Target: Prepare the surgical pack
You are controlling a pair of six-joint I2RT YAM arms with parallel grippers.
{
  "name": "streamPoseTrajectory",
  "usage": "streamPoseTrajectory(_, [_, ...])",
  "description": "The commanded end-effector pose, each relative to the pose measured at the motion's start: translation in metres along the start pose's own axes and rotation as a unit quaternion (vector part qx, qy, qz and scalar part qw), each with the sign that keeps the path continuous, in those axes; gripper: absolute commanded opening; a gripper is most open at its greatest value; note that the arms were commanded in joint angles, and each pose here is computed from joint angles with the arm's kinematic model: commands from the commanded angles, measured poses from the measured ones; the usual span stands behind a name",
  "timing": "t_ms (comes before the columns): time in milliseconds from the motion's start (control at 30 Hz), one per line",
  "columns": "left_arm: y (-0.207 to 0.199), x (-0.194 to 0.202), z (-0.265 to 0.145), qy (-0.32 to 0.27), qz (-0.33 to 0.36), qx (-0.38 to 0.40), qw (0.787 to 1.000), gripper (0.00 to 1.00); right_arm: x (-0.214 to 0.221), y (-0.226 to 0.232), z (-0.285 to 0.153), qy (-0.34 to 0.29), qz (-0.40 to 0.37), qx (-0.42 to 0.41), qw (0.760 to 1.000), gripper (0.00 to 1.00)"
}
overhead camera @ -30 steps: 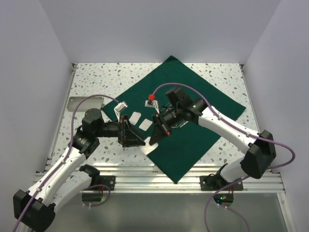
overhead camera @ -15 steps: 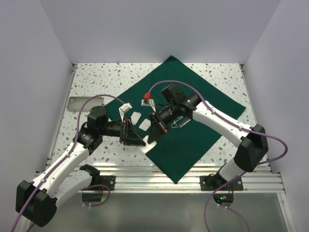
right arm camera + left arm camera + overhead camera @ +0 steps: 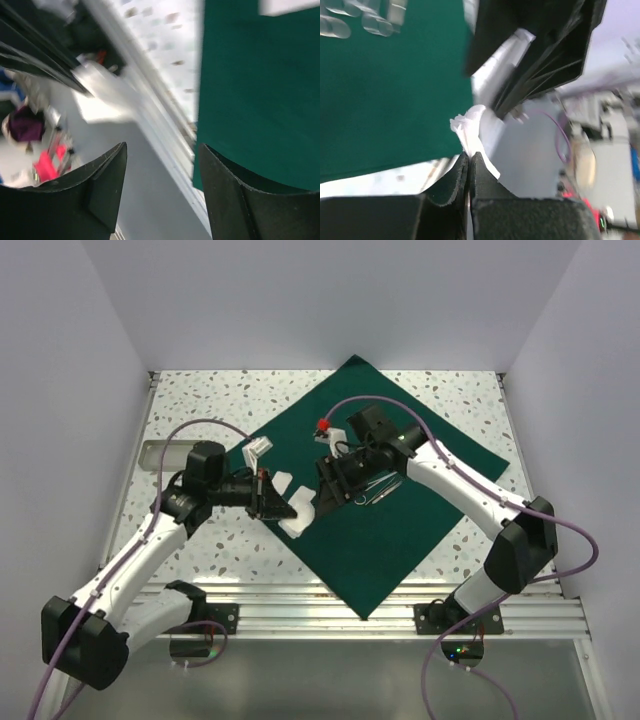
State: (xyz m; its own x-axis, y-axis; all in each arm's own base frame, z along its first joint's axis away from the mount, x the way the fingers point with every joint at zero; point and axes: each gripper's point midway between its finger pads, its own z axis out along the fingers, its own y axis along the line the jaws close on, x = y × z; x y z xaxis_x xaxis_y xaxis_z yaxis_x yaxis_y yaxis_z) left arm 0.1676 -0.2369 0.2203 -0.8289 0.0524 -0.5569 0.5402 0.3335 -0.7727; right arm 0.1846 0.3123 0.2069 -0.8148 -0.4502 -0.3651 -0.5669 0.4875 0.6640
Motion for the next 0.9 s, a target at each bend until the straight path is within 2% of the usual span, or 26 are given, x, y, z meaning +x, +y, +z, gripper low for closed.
streamPoseTrajectory(0, [0.063,-0.034,-0.028,-0.052,0.003,-0.142,0.988,0.00,-0.004,-0.066,-0.038,-0.063,0.096,0.143,0.983,0.63])
streamPoseTrajectory(33, [0.075,-0.040,-0.037,-0.064,-0.004,-0.170,0.983,0.00,-0.002,-0.074,-0.044,-0.064,0.103,0.157,0.980,0.63])
streamPoseTrajectory(67, [0.105,-0.053,-0.057,-0.085,-0.015,-0.241,0.967,0.00,0.006,-0.083,-0.050,-0.054,0.102,0.173,0.978,0.63])
streamPoseTrajectory(100, [0.118,-0.060,-0.067,-0.092,-0.018,-0.276,0.957,0.00,0.010,-0.083,-0.052,-0.046,0.096,0.178,0.978,0.63])
streamPoseTrajectory(133, [0.140,-0.068,-0.084,-0.103,-0.021,-0.342,0.934,0.00,0.016,-0.084,-0.055,-0.038,0.091,0.182,0.978,0.64])
streamPoseTrajectory(200, [0.167,-0.083,-0.104,-0.110,-0.021,-0.405,0.907,0.00,0.029,-0.082,-0.051,-0.025,0.099,0.170,0.980,0.64])
streamPoseTrajectory(267, [0.193,-0.102,-0.136,-0.136,-0.027,-0.471,0.871,0.00,0.038,-0.077,-0.045,-0.030,0.112,0.148,0.982,0.64])
streamPoseTrajectory(300, [0.212,-0.107,-0.155,-0.147,-0.048,-0.492,0.857,0.00,0.040,-0.070,-0.041,-0.029,0.118,0.124,0.985,0.64])
streamPoseTrajectory(333, [0.218,-0.114,-0.162,-0.152,-0.049,-0.497,0.853,0.00,0.038,-0.066,-0.038,-0.037,0.124,0.109,0.986,0.63])
streamPoseTrajectory(367, [0.217,-0.133,-0.174,-0.166,-0.037,-0.506,0.846,0.00,0.043,-0.065,-0.037,-0.035,0.127,0.103,0.986,0.63])
streamPoseTrajectory(433, [0.241,-0.141,-0.194,-0.160,-0.028,-0.539,0.827,0.00,0.044,-0.067,-0.037,-0.036,0.120,0.106,0.986,0.64])
streamPoseTrajectory(500, [0.258,-0.152,-0.214,-0.157,-0.019,-0.547,0.822,0.00,0.046,-0.071,-0.040,-0.032,0.114,0.121,0.986,0.64])
streamPoseTrajectory(600, [0.276,-0.163,-0.224,-0.162,0.005,-0.535,0.829,0.00,0.046,-0.071,-0.042,-0.032,0.105,0.126,0.986,0.64])
streamPoseTrajectory(667, [0.288,-0.165,-0.214,-0.153,0.009,-0.506,0.849,0.00,0.046,-0.069,-0.042,-0.031,0.106,0.119,0.987,0.64])
streamPoseTrajectory(767, [0.305,-0.164,-0.206,-0.129,0.025,-0.483,0.866,0.00,0.046,-0.070,-0.043,-0.027,0.101,0.124,0.987,0.64])
streamPoseTrajectory(867, [0.319,-0.165,-0.203,-0.129,0.028,-0.456,0.880,0.00,0.047,-0.073,-0.044,-0.026,0.098,0.133,0.986,0.64])
